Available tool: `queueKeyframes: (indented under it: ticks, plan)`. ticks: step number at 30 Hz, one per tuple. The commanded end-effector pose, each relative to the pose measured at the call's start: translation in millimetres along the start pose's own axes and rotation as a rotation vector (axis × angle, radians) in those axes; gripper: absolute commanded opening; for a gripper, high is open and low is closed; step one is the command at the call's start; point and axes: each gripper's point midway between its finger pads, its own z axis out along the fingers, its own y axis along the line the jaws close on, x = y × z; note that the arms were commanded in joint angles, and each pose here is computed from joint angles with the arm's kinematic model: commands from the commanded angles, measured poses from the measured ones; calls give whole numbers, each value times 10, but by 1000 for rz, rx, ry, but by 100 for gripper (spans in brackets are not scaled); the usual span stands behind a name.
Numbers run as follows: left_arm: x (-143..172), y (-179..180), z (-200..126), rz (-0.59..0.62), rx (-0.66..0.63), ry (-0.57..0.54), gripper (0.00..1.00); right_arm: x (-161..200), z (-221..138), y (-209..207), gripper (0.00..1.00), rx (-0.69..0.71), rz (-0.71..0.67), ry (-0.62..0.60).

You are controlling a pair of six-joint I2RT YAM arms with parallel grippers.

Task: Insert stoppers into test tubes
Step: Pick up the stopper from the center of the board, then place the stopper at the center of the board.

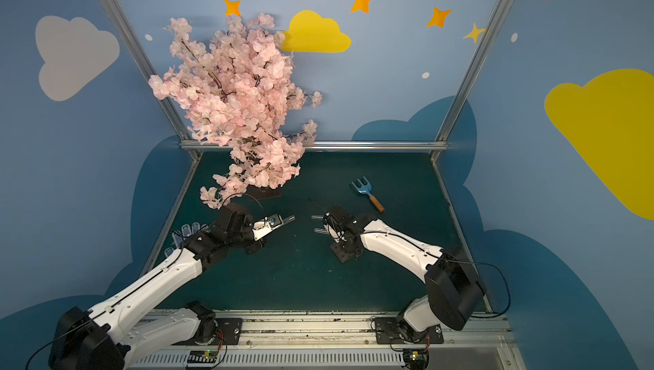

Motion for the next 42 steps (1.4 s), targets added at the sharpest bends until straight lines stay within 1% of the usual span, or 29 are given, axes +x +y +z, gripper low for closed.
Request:
queueKeyframes:
  ticks: [1,3,5,7,8,14,17,18,20,21,23,25,29,32,36,38,40,42]
  plan:
    - [-27,-19,-34,-40,-2,-37,2,203,-75,-53,8,67,434,-37]
    - [-67,-26,-52,-44,3,-56,2,324,14,-49,6,50,604,-37]
    - [-102,-23,-55,-49,8,-67,2,403,109,-40,7,38,735,-29]
    - [-132,-47,-49,-52,23,-81,2,470,189,-43,13,44,856,-14]
    - [-143,-63,-50,-53,34,-87,2,497,231,-41,14,47,913,-6]
    - [-135,-78,-83,-32,18,-92,2,699,409,-35,11,114,1169,104]
    - [-135,-99,-81,-26,23,-93,2,778,461,-30,12,166,1239,173]
    - [-144,-96,-87,-25,22,-95,2,793,475,-27,14,183,1253,199]
    - [-152,-103,-86,-23,26,-96,2,808,494,-12,15,210,1283,244]
    - [-146,-108,-86,-22,27,-96,2,810,505,-1,18,223,1296,267]
    - [-148,-112,-86,-20,28,-95,2,782,535,21,18,219,1314,296]
    - [-133,-121,-77,-17,30,-91,2,758,556,42,22,206,1330,315]
    - [-123,-123,-59,-17,34,-84,2,763,596,55,33,187,1349,338]
    - [-116,-125,-48,-17,36,-79,2,767,612,66,37,168,1355,346]
    - [-100,-122,-33,-14,34,-70,2,679,504,39,43,135,1332,299]
    - [-85,-119,-25,-13,33,-63,2,587,338,-33,49,117,1294,245]
    - [-73,-123,-12,-12,35,-56,2,499,162,-137,54,103,1236,181]
    - [-62,-125,-8,-9,35,-51,2,386,-42,-274,59,78,1143,98]
